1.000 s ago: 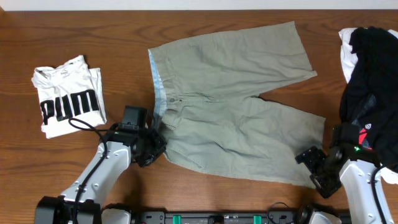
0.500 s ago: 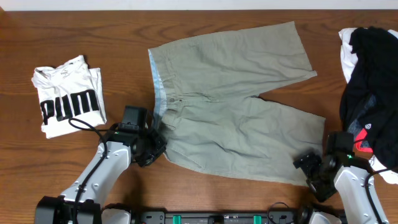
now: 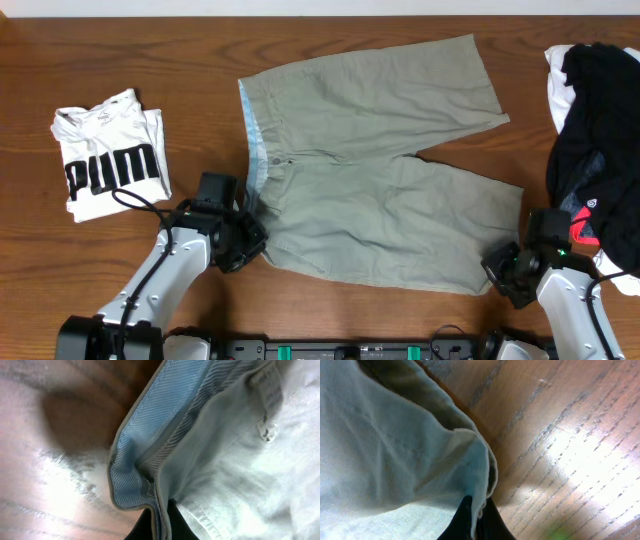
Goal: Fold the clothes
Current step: 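Grasp the left leg hem with left gripper, right leg hem with right, then lift the leg hems and fold them up toward the waistband with both grippers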
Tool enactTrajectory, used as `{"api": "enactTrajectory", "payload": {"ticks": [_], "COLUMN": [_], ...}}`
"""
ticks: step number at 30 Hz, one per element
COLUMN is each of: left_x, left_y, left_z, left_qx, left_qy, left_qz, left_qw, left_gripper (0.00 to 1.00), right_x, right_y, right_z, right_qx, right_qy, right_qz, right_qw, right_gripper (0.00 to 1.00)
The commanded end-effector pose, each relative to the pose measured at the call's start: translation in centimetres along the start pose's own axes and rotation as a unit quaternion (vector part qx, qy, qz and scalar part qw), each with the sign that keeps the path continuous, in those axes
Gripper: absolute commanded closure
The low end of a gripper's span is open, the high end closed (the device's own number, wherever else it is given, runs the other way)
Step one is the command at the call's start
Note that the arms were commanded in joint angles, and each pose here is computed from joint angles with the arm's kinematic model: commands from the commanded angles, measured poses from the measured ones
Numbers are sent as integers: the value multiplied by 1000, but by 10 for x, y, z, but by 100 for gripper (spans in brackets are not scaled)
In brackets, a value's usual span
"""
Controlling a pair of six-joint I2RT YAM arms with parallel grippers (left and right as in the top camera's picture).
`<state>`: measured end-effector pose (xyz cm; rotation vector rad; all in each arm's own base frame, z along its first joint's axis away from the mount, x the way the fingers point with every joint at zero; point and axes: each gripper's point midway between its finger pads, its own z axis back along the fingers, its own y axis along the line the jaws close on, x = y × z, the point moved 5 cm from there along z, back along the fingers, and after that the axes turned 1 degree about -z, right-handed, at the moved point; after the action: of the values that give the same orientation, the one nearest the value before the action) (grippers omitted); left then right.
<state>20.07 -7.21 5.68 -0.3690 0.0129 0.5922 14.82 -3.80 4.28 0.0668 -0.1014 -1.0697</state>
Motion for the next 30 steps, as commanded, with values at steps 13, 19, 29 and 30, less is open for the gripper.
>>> {"api": "enactTrajectory", "payload": {"ticks": [13, 19, 29, 30], "left_x": [-28, -46, -19, -14], "left_y": [4, 13, -1, -7], "left_z": [51, 71, 112, 116], "left_qx": [-25, -37, -65, -79], "left_qy": [-35, -52, -229, -245], "left_qz": [-119, -125, -142, -146], "left_qw": [992, 990, 961, 955], "left_gripper": [94, 94, 94, 94], "right_x": [25, 38, 57, 59], "right_y": [30, 45, 69, 72], "right_z": [66, 121, 169, 169], "right_qx": [30, 78, 139, 143], "right_qy": [-35, -99, -175, -178], "right_qz": [64, 95, 135, 138], "right_qw": [997, 987, 965, 964], "right_gripper": [99, 99, 99, 99]}}
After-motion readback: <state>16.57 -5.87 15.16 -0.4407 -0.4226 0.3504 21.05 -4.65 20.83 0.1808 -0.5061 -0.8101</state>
